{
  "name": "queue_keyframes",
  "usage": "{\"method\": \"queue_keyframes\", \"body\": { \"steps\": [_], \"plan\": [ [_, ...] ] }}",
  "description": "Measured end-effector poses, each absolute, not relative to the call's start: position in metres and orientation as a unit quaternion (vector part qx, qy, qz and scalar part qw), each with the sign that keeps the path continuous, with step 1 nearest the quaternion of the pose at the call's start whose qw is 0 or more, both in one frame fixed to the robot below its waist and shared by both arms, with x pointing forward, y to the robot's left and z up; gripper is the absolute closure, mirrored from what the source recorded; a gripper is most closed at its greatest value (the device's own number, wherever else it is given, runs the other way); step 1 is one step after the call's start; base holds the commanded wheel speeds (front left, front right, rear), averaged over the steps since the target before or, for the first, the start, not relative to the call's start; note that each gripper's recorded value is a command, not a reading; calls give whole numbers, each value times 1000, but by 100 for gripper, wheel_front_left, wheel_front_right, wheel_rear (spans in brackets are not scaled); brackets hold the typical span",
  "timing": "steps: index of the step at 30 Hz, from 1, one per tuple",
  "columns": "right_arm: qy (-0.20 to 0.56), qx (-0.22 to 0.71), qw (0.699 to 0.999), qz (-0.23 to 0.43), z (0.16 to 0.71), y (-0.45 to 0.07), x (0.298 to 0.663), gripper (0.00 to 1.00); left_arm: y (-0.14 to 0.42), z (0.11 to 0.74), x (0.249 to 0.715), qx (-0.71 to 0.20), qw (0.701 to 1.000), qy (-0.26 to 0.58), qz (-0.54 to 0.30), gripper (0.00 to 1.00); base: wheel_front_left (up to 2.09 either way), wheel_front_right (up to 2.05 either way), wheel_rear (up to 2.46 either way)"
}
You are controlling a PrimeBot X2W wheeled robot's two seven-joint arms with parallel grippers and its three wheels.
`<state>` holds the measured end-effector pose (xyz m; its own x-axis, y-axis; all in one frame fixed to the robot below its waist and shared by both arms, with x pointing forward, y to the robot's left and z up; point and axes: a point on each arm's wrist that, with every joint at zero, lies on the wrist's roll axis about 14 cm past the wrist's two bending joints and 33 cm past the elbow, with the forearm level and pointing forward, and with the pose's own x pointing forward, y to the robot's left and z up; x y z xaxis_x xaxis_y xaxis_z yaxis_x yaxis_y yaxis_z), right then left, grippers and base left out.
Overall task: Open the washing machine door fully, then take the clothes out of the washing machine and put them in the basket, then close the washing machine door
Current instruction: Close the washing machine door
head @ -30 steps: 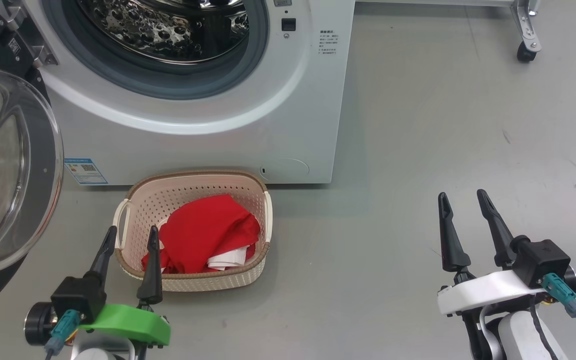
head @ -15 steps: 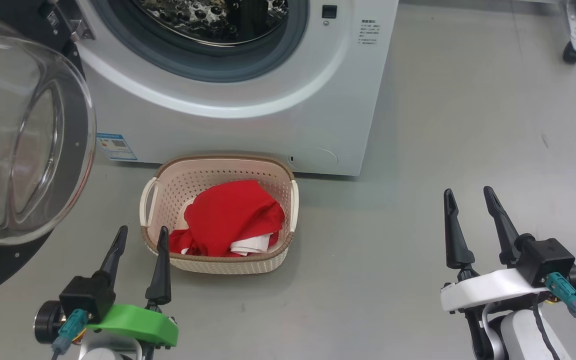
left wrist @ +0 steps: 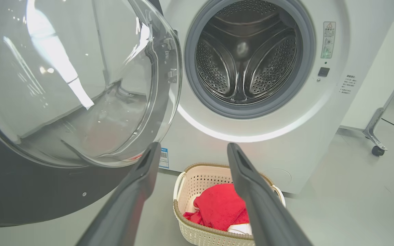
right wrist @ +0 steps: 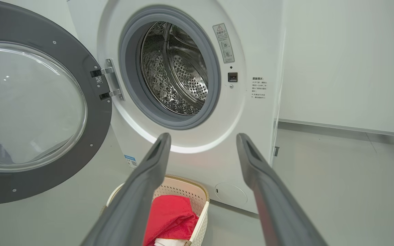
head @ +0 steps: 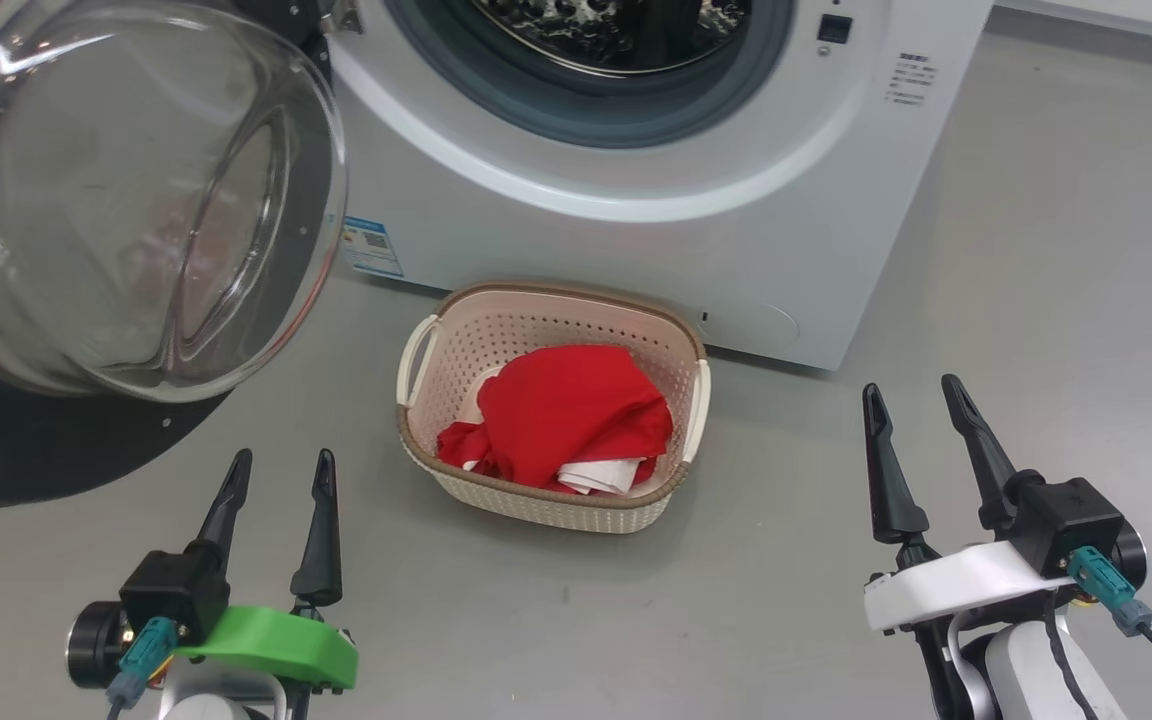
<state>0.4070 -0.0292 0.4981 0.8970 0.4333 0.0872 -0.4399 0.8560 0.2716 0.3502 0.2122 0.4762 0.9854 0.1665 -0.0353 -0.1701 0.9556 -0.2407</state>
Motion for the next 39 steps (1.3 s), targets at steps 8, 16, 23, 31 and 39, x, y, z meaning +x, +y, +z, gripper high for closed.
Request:
{"method": "queue_keyframes", "body": {
  "steps": [8, 16, 23, 31, 39],
  "plan": [
    [-6, 147, 947, 284, 499, 12, 405, 0, 245, 484, 326, -115, 983, -7, 145, 0, 0, 0, 0],
    [-1, 152, 929, 336, 500, 49, 399, 0, 270, 489, 303, -109, 975, -16, 191, 0, 0, 0, 0],
    [-3, 158, 919, 362, 506, 68, 396, 0, 284, 494, 288, -107, 970, -26, 217, 0, 0, 0, 0],
    [-5, 155, 912, 379, 509, 79, 390, 0, 291, 501, 278, -106, 966, -39, 231, 0, 0, 0, 0],
    [-6, 151, 905, 396, 512, 89, 381, 0, 299, 508, 269, -106, 962, -53, 246, 0, 0, 0, 0]
  ]
}}
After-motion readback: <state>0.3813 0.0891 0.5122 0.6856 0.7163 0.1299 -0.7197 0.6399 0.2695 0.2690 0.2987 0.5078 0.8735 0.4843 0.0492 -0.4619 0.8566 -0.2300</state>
